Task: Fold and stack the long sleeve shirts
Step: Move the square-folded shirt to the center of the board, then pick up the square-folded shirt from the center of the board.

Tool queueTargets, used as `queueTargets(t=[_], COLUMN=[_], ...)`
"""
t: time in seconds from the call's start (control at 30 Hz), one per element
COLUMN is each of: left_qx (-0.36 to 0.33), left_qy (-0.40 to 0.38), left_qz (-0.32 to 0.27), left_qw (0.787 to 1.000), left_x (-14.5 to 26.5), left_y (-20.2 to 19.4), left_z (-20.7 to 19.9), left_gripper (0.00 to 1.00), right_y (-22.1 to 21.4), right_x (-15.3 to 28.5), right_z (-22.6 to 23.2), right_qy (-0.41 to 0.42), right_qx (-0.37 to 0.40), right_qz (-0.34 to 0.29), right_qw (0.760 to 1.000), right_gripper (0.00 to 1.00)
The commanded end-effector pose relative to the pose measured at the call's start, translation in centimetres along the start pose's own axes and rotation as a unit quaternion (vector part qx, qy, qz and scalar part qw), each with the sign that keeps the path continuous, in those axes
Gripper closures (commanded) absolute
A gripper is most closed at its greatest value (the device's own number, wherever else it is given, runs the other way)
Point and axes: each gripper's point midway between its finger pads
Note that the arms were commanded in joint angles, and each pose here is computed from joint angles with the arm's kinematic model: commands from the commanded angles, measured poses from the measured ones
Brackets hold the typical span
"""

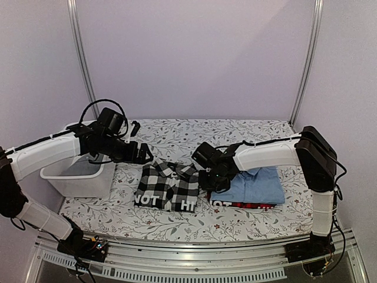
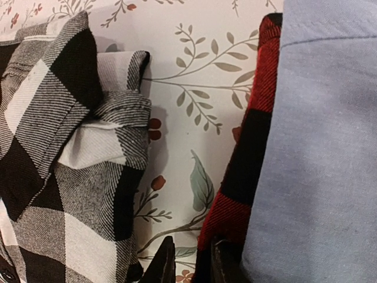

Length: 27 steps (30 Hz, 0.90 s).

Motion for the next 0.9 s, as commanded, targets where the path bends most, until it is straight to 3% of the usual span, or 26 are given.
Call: queueTargets(t=[0.0, 0.27, 0.4, 0.67, 0.87], left_qx=[0.014, 0.028, 0.031, 0.031, 0.032], left_qy=[0.009, 0.015, 0.014, 0.017, 0.015], left_qz=[-0.013, -0.015, -0.011, -0.005, -0.003], left_qw=[1.000, 0.999, 0.999, 0.999, 0.999], left_x=[0.1, 0.1, -0.1, -0.1, -0.1], left_y=[0.4, 0.3, -0.2, -0.8, -0.9], left_z=[0.9, 1.4, 1.6, 2.0, 2.0], left_gripper=[0.00, 0.00, 0.00, 0.00, 0.00], right_y=[1.1, 2.9, 3.1, 2.8, 2.2], right_x=[1.1, 3.8, 3.7, 3.1, 5.9], right_z=[2.1, 5.7, 7.3, 6.8, 4.5], right_qy=[0.031, 0.092, 0.126, 0.126, 0.103], right_qx=[0.003, 0.009, 0.012, -0.012, -0.037], right_qz=[-0.022, -0.059, -0.062, -0.068, -0.096], right_qw=[0.999, 0.994, 0.990, 0.990, 0.989], right_gripper=[0.75, 0.45, 0.36, 0.38, 0.40])
Point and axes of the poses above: each gripper's point midway between its finger pads, its own x axis back along the fingers, its own z axis along the line the jaws close on, y = z × x, and after that the axes turned 10 degrees about x, right-handed
